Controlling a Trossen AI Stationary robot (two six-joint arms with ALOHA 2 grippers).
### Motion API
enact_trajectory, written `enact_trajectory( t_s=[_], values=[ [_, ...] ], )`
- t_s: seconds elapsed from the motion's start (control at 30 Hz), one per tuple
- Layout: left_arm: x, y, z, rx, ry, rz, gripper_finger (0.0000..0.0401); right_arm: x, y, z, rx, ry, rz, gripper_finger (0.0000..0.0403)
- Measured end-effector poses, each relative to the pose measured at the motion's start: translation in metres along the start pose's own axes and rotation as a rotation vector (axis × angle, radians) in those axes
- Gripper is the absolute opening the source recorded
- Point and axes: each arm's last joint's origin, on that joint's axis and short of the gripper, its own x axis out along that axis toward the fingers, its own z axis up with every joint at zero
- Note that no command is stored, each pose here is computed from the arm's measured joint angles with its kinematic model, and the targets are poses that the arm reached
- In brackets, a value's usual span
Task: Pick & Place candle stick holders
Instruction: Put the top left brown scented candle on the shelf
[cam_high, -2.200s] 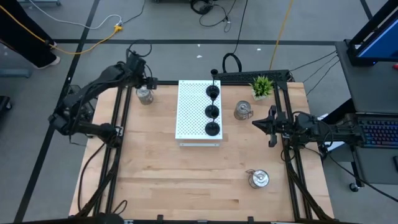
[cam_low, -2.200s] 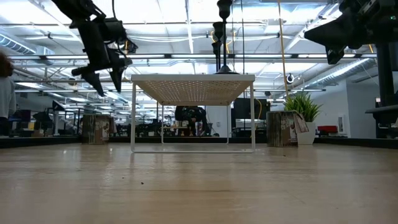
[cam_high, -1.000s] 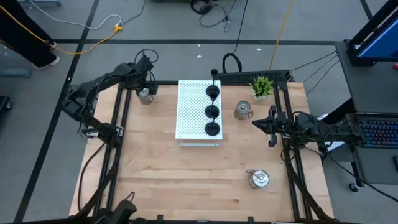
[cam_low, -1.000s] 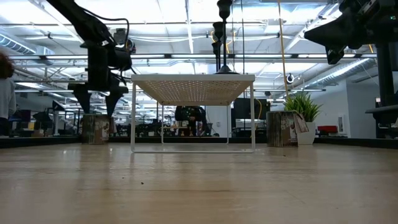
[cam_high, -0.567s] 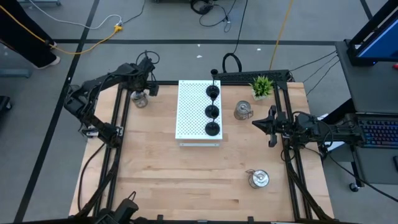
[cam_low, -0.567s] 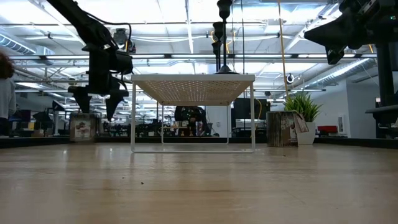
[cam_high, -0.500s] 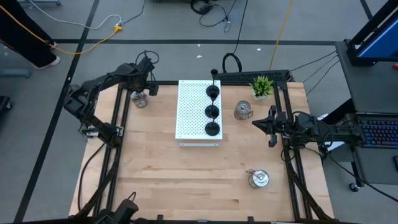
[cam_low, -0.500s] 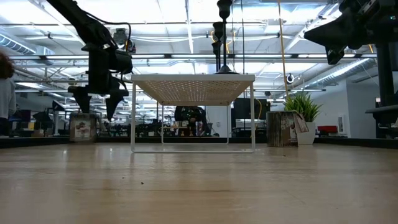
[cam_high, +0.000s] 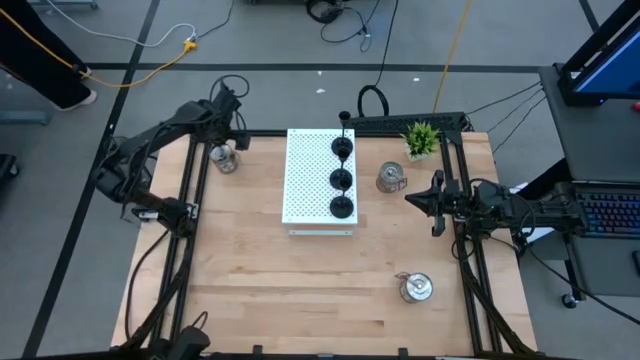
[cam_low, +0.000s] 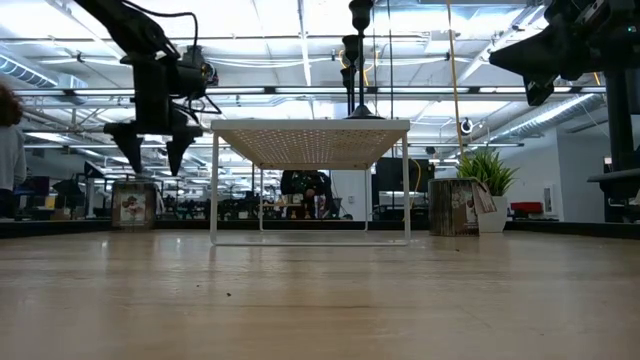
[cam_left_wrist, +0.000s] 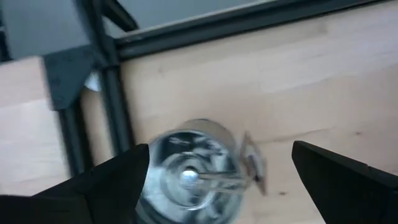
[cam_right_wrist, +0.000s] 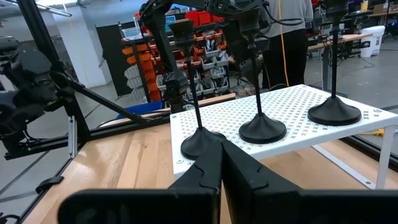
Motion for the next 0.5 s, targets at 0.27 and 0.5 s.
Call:
enact_trajectory(
  t_s=[0.27,0.5],
  values=[
    [0.0005,0.0049,-0.0029,0.012,0.041,0.024,0.04,0.0,0.0,0.0001,0.0,-0.001,0.0,0.0],
    [0.0046,0.0041,-0.0023,0.016,0.049,0.051,0.04,0.0,0.0,0.0001,0.001,-0.001,0.0,0.0]
  ],
)
